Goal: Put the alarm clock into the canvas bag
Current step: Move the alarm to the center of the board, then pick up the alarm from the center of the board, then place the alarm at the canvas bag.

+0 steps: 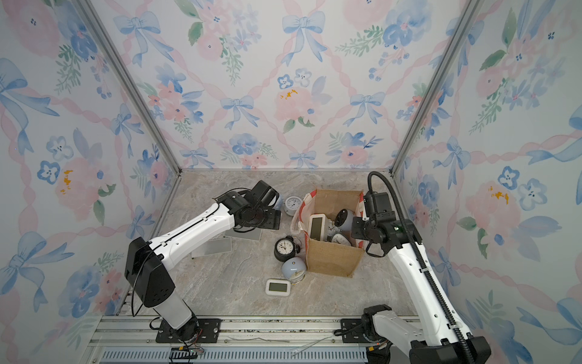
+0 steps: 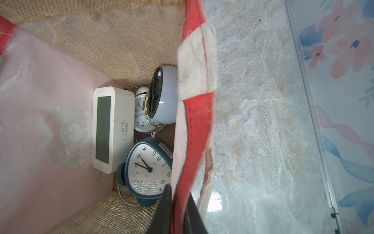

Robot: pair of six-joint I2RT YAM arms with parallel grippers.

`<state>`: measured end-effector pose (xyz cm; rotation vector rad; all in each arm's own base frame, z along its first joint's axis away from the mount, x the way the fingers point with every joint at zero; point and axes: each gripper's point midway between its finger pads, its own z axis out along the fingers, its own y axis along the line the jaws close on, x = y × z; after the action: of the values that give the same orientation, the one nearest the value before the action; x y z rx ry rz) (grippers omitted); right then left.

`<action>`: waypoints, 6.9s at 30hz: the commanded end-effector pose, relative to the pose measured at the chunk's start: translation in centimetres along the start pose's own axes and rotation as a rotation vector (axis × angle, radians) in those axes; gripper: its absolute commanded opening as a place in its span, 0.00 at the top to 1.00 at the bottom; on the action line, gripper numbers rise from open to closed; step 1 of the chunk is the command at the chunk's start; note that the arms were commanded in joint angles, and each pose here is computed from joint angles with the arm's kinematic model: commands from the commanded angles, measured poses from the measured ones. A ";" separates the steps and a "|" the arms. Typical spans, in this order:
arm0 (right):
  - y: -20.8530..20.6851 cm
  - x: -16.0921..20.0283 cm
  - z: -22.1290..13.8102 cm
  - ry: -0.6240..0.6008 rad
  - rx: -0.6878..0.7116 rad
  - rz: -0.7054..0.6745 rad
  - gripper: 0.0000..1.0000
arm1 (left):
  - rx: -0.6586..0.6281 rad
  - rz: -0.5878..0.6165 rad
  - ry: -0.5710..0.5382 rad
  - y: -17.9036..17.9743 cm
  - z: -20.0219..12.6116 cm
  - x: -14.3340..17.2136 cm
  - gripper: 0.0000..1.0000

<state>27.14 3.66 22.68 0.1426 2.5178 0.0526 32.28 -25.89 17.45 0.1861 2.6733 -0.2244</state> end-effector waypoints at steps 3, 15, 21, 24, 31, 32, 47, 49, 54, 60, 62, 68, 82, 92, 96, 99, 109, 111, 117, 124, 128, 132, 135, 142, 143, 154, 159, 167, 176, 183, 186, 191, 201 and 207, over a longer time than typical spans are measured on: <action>-0.1 0.0 -0.5 -0.009 0.006 -0.016 0.87 | 0.020 0.012 0.083 -2.5 3.4 2.8 0.12; 0.1 -0.3 -0.4 -0.013 -0.003 -0.017 0.87 | -0.038 0.025 0.189 -4.3 8.3 6.8 0.02; 0.3 -0.3 -0.3 -0.010 -0.007 -0.018 0.87 | -0.011 0.032 0.225 -5.3 9.9 8.0 0.02; 0.3 -0.3 -0.3 -0.008 -0.007 -0.018 0.87 | -0.032 0.036 0.242 -4.9 10.6 8.6 0.02; 0.3 -0.3 -0.3 -0.008 -0.008 -0.019 0.87 | -0.093 0.031 0.274 -2.7 11.7 9.9 0.02; 0.3 -0.3 -0.3 -0.007 -0.009 -0.019 0.87 | -0.101 0.029 0.274 -2.3 11.7 10.0 0.02; 0.3 -0.2 -0.1 -0.003 -0.007 -0.018 0.87 | -0.147 -0.037 0.246 3.8 9.7 9.3 0.09; 0.3 -0.3 -0.1 -0.005 -0.006 -0.018 0.87 | -0.142 -0.035 0.244 4.0 9.4 9.3 0.06; 0.2 -0.2 -0.1 0.000 -0.003 -0.020 0.87 | -0.123 -0.025 0.243 3.6 9.2 9.0 0.02; 0.2 -0.2 -0.2 -0.003 0.000 -0.020 0.87 | -0.124 -0.020 0.236 3.6 9.2 8.7 0.06; 0.2 -0.2 -0.1 0.001 0.001 -0.020 0.87 | -0.125 -0.017 0.235 3.5 9.3 8.6 0.09; 0.1 -0.2 -0.2 0.001 0.001 -0.020 0.87 | -0.117 -0.015 0.230 3.4 9.1 8.5 0.19; 0.1 -0.2 -0.2 0.001 0.003 -0.022 0.87 | -0.039 -0.026 0.110 2.0 5.1 5.1 0.27; 0.1 -0.1 -0.3 -0.001 0.004 -0.021 0.87 | 0.047 -0.021 -0.046 0.7 0.0 0.7 0.28; 0.1 -0.2 -0.4 -0.003 0.002 -0.020 0.87 | 0.082 -0.014 -0.118 0.1 -2.4 -1.4 0.28; 0.1 -0.2 -0.4 -0.004 0.002 -0.018 0.87 | 0.119 -0.005 -0.157 -0.7 -3.9 -2.8 0.27; 0.1 -0.4 -0.6 -0.008 0.000 -0.018 0.88 | 0.238 0.027 -0.245 -3.6 -8.1 -5.9 0.28; 0.1 -0.4 -0.6 -0.009 0.001 -0.018 0.88 | 0.260 0.041 -0.266 -4.5 -9.0 -6.5 0.28; 0.2 -0.4 -0.5 -0.005 0.000 -0.020 0.88 | 0.343 0.102 -0.314 -8.4 -11.4 -7.8 0.28; 0.1 -0.4 -0.6 -0.009 0.000 -0.018 0.88 | 0.444 0.172 -0.346 -13.7 -13.3 -8.5 0.29; 0.1 -0.4 -0.6 -0.010 0.000 -0.018 0.88 | 0.494 0.208 -0.343 -16.8 -13.5 -8.3 0.29; 0.1 -0.4 -0.7 -0.012 0.000 -0.019 0.88 | 0.520 0.236 -0.315 -19.3 -12.3 -7.7 0.29; 0.1 -0.4 -0.8 -0.014 0.000 -0.019 0.88 | 0.518 0.232 -0.295 -20.1 -11.1 -7.4 0.30; 0.1 -0.3 -0.7 -0.019 -0.003 -0.019 0.88 | 0.535 0.232 -0.203 -22.2 -7.3 -6.0 0.30; 0.1 -0.3 -0.7 -0.020 -0.002 -0.019 0.88 | 0.535 0.229 -0.191 -22.6 -6.7 -5.8 0.30; 0.1 -0.2 -0.9 -0.027 -0.008 -0.019 0.88 | 0.528 0.173 -0.084 -24.8 -0.7 -4.5 0.31; 0.1 -0.1 -0.9 -0.025 -0.009 -0.018 0.88 | 0.514 0.161 -0.039 -25.2 1.9 -3.6 0.31; 0.1 -0.1 -0.9 -0.025 -0.011 -0.018 0.88 | 0.507 0.156 0.039 -25.8 5.7 -1.9 0.31; 0.0 0.2 -0.9 -0.024 -0.006 -0.018 0.88 | 0.429 0.165 0.073 -24.6 10.0 -0.7 0.29; 0.0 0.1 -0.8 -0.024 -0.007 -0.020 0.88 | 0.343 0.162 0.080 -22.6 12.6 -0.2 0.24; 0.1 0.0 -0.8 -0.025 -0.008 -0.020 0.88 | 0.343 0.161 0.087 -22.5 12.9 -0.1 0.19; 0.1 0.1 -0.7 -0.022 -0.009 -0.020 0.88 | 0.377 0.170 0.066 -23.1 11.2 -0.9 0.10; 0.3 0.0 -0.5 -0.019 -0.012 -0.020 0.88 | 0.438 0.174 -0.004 -23.9 6.6 -3.1 0.02; 0.2 -0.1 -0.4 -0.017 -0.010 -0.021 0.88 | 0.465 0.180 -0.056 -23.9 3.5 -4.4 0.02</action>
<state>26.93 3.64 23.30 0.1341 2.4946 0.0587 33.65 -51.60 15.43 0.5432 2.5482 -0.7743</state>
